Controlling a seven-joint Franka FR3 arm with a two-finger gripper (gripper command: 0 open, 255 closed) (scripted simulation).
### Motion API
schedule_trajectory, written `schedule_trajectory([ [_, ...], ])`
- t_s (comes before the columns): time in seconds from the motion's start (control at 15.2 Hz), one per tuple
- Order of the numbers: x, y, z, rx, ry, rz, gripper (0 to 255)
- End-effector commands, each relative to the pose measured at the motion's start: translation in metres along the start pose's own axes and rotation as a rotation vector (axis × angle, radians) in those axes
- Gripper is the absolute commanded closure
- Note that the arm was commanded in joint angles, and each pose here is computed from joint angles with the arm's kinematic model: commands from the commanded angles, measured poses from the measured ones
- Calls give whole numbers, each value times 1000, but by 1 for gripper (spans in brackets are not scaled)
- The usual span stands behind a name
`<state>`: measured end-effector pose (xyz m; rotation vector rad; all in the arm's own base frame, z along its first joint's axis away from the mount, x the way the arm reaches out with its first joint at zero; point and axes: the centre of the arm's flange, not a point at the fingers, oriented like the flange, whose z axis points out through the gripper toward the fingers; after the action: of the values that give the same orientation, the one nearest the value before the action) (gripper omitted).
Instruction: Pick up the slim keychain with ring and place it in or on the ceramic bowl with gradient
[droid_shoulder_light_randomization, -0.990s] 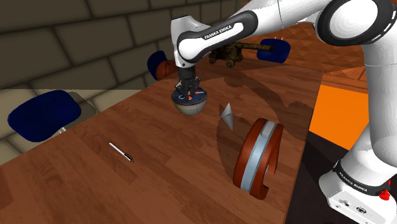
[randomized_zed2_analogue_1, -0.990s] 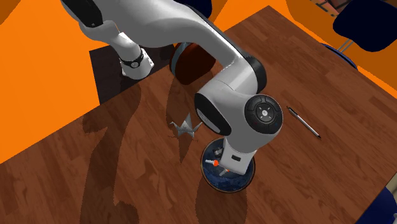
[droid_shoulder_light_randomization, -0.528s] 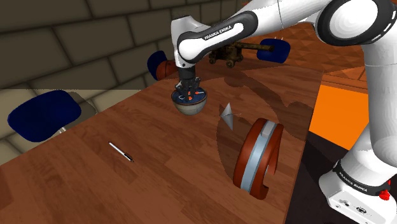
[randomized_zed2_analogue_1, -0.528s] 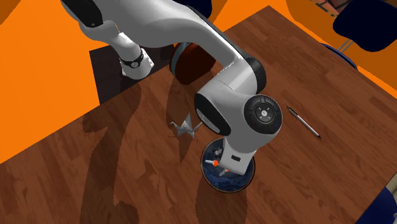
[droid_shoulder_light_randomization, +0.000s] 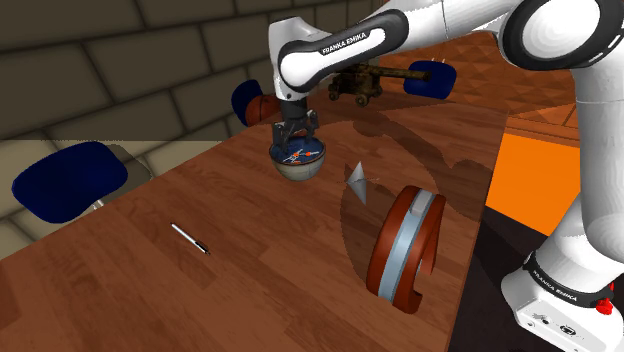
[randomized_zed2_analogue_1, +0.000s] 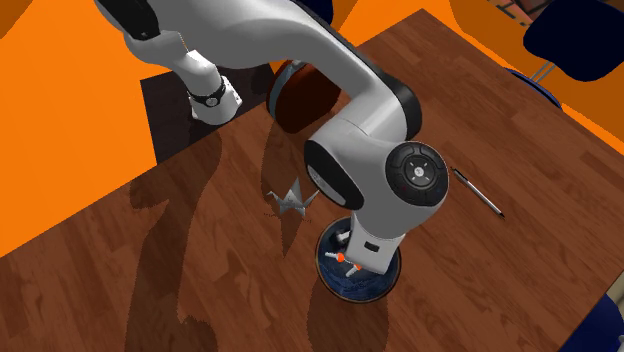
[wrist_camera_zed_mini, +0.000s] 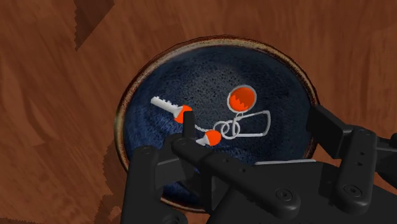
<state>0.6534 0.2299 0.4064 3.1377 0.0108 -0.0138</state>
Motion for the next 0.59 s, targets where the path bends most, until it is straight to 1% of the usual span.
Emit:
schedule_trajectory([
  [0.0, 1, -2, -23, 0, 0, 0, 0],
  [0.07, 1, -2, -34, 0, 0, 0, 0],
  [0.53, 1, -2, -34, 0, 0, 0, 0],
])
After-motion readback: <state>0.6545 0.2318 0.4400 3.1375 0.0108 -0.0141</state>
